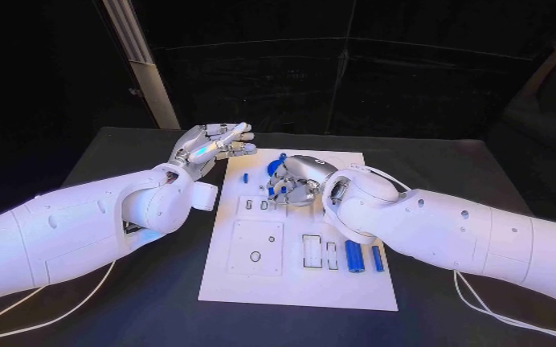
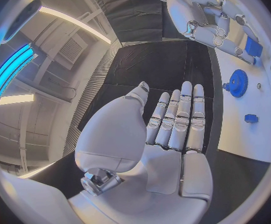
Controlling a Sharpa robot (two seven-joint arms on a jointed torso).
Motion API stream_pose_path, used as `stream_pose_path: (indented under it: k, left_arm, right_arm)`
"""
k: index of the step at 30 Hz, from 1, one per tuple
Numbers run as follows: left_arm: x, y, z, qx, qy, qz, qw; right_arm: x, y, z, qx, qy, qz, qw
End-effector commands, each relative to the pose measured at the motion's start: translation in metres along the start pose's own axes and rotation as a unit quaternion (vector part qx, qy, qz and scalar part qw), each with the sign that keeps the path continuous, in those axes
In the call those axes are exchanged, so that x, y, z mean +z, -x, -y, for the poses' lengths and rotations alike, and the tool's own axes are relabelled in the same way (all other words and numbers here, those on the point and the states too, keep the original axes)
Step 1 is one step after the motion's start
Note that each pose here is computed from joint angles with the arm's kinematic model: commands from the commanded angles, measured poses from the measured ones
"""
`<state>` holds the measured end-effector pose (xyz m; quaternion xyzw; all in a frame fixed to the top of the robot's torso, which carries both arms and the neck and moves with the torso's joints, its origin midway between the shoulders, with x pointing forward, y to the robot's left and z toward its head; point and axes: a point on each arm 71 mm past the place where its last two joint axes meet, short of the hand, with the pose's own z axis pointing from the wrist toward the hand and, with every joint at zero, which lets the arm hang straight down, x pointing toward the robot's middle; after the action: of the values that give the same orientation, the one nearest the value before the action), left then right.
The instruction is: Assemble the parts on the task board
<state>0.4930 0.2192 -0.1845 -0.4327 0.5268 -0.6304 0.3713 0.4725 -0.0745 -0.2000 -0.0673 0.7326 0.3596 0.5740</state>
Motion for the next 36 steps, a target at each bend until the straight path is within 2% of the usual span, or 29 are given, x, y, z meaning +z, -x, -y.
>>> stream_pose_path:
  k: [1,16,36]
  left_arm:
    - [0.0009,-0.002,0.0018,-0.006,-0.007,-0.004,1.0]
    - [0.0019,-0.0059,0.0011,-0.008,-0.005,-0.009,1.0]
    - [0.0019,-0.0077,0.0007,-0.01,-0.003,-0.012,1.0]
  right_arm:
    - [0.001,-0.003,-0.002,-0.032,0.005,-0.001,0.999]
    - [-0.001,-0.024,0.001,-0.047,0.001,-0.029,0.998]
    - [0.001,-0.027,0.01,-0.066,-0.009,-0.033,0.997]
